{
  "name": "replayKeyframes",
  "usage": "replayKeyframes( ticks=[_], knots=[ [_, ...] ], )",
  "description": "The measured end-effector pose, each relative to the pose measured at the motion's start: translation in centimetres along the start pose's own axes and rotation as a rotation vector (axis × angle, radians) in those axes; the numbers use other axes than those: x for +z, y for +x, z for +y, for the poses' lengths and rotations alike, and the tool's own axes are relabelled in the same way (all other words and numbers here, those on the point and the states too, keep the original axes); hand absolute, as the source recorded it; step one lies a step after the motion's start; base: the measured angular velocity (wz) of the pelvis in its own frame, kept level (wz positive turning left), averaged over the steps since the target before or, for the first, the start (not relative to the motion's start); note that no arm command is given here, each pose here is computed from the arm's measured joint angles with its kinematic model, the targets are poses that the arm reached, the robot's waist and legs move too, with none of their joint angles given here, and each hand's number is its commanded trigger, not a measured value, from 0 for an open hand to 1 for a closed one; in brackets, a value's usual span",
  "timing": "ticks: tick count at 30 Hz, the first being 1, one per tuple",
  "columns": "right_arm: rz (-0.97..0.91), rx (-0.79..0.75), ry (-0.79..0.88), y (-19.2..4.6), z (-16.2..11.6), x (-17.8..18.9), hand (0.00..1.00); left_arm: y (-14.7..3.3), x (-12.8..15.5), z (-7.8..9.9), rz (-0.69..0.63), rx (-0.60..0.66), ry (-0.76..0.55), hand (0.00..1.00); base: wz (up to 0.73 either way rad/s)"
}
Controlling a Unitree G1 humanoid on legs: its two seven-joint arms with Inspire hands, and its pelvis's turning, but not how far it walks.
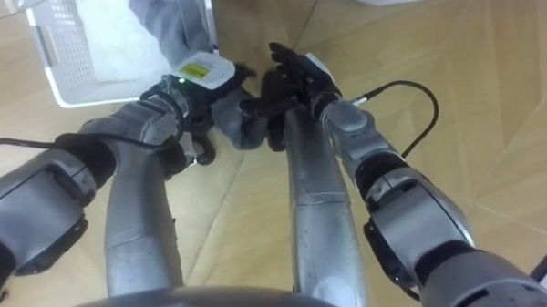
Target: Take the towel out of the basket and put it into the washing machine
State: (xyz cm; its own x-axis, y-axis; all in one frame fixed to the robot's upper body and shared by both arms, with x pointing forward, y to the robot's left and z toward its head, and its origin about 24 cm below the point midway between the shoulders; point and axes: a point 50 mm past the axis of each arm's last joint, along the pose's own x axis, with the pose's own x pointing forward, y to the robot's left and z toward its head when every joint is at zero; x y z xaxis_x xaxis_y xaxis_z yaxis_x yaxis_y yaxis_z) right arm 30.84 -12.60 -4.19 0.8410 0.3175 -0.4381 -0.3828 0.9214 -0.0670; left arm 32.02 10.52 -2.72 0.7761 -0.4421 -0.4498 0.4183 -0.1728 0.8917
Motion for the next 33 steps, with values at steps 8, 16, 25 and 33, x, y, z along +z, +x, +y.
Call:
replayKeyframes(
  ticks=[8,16,25,33],
  knots=[
    [-0.003,-0.002,0.005,0.3,0.4,0.3,0.0,0.1,0.1,0.0,-0.008,-0.023,0.012,1.0,0.0],
    [0.023,-0.025,0.018,0.2,0.2,-0.3,0.0,0.1,0.9,-0.8,-0.037,-0.088,0.009,1.0,0.0],
    [0.094,-0.066,0.112,-0.7,-0.2,-2.7,0.0,-0.6,1.3,-3.3,-0.036,-0.182,-0.031,1.0,-0.02],
    [0.181,-0.115,0.173,-2.6,-1.5,-6.1,0.0,-1.0,0.0,-2.7,0.011,-0.089,-0.099,1.0,0.01]
  ],
)
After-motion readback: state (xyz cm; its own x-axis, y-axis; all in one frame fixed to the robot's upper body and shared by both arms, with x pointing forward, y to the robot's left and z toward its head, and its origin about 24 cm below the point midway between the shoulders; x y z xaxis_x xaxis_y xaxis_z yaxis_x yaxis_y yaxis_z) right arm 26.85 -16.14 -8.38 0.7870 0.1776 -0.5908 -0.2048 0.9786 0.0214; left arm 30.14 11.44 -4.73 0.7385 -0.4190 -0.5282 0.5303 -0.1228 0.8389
